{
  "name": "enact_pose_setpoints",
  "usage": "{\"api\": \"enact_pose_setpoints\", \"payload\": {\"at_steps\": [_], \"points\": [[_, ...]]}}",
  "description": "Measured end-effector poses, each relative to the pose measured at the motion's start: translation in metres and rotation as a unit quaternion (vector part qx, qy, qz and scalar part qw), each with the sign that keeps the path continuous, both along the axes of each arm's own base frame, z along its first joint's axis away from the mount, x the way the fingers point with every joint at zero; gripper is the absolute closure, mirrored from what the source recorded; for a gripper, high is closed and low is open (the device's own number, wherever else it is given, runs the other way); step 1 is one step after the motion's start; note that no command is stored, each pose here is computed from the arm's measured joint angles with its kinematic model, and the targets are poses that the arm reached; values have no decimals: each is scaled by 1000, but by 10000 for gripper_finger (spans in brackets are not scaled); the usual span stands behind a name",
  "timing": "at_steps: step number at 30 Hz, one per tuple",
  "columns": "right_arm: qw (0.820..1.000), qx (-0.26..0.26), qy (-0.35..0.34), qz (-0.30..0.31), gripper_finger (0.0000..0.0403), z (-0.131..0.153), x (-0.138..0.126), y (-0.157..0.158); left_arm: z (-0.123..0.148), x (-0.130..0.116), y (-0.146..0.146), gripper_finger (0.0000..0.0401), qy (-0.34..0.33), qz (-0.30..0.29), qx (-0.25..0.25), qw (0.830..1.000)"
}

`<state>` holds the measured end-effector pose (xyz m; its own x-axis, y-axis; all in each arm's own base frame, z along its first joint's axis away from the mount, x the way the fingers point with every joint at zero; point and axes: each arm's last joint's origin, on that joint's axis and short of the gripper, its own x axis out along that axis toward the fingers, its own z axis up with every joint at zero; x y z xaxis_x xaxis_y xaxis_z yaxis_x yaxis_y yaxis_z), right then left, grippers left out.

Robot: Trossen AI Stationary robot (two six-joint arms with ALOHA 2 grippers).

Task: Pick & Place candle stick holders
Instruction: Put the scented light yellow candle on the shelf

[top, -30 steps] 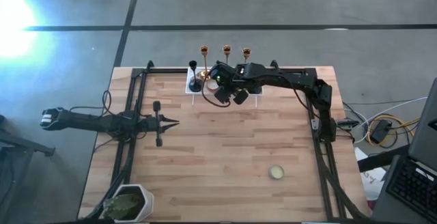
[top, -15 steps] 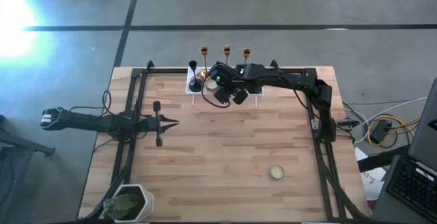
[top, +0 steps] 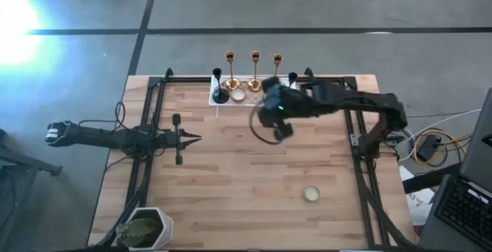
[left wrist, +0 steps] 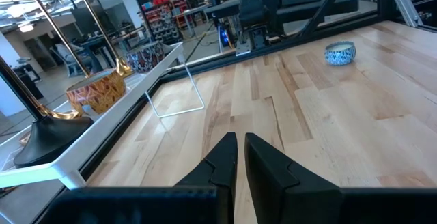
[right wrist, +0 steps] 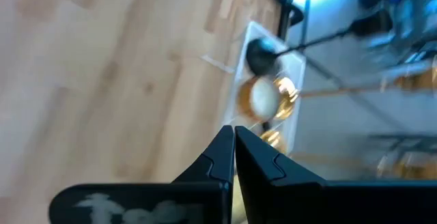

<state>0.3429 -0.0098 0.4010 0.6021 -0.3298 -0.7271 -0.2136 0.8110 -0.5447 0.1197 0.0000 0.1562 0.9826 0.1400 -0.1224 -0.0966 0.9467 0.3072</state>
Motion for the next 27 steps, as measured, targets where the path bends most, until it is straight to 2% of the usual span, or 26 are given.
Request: {"api": "enact_pose_setpoints", "payload": {"at_steps": [3, 6, 8, 11, 16, 19, 24, 27], "points": [[998, 51, -4, -30, 394, 11, -24, 22, 0, 0, 0, 367, 0, 0, 0, 1000], [995, 94, 9, -13, 394, 19, -45, 43, 0, 0, 0, 367, 1, 0, 0, 1000], [990, 139, 14, -3, 394, 22, -56, 56, 0, 0, 0, 367, 1, 0, 0, 1000], [979, 198, 38, -25, 394, 22, -70, 72, -1, 0, 0, 367, 3, 0, 0, 1000], [960, 215, 148, -98, 394, 0, -84, 97, -1, 0, 0, 367, 3, 0, 0, 1000], [950, 230, 184, -106, 394, -18, -81, 114, -1, 0, 0, 367, 4, 0, 0, 1000], [939, 213, 195, -185, 386, -49, -76, 126, -1, 0, 0, 367, 7, 0, 0, 1000], [927, 230, 194, -223, 357, -70, -70, 129, -2, 0, 0, 367, 9, 0, 0, 1000]]}}
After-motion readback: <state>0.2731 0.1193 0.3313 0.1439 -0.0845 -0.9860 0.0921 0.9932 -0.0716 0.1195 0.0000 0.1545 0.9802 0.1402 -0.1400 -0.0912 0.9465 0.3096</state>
